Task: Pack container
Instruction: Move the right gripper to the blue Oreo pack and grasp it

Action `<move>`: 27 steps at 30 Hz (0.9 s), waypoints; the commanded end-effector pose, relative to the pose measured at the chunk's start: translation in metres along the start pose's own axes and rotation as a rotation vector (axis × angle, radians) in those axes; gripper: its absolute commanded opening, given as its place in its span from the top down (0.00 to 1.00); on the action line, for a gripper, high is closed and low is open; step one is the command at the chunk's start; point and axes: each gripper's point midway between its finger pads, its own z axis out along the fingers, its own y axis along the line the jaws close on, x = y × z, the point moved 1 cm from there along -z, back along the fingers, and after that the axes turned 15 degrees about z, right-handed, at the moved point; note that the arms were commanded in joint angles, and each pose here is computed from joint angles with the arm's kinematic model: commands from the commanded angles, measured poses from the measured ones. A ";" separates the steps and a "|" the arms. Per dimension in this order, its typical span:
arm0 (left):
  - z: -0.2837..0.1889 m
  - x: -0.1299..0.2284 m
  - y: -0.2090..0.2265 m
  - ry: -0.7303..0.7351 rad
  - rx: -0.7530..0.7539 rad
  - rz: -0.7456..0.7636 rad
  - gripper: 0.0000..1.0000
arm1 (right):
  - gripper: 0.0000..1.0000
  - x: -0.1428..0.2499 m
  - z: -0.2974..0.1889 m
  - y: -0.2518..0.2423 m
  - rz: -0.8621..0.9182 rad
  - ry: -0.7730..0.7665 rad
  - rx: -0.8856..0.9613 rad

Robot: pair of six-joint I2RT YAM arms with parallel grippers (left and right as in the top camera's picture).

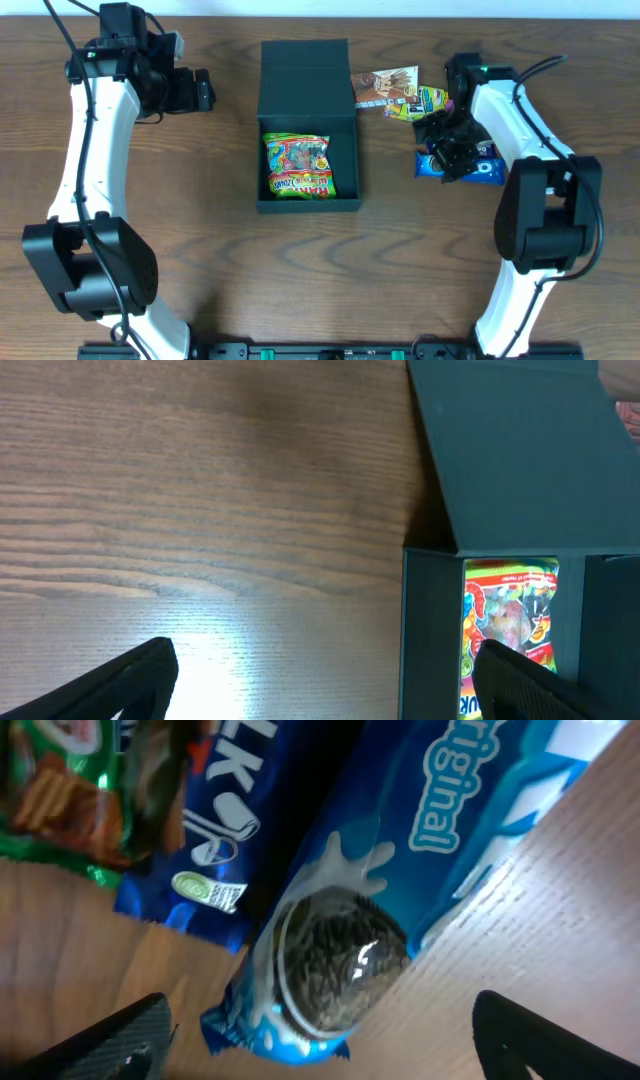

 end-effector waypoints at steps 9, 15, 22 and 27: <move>-0.010 -0.004 -0.001 -0.028 0.004 0.014 0.05 | 0.11 -0.005 0.020 0.003 0.082 -0.008 -0.029; -0.010 -0.004 -0.001 -0.028 0.004 0.014 0.05 | 0.18 -0.005 0.021 0.011 0.078 -0.010 -0.066; -0.010 -0.004 -0.001 -0.029 0.004 0.014 0.04 | 0.21 -0.006 0.029 0.012 0.078 -0.009 -0.060; -0.009 -0.005 0.000 -0.031 0.004 0.015 0.05 | 0.31 -0.007 0.029 0.013 0.078 -0.011 -0.064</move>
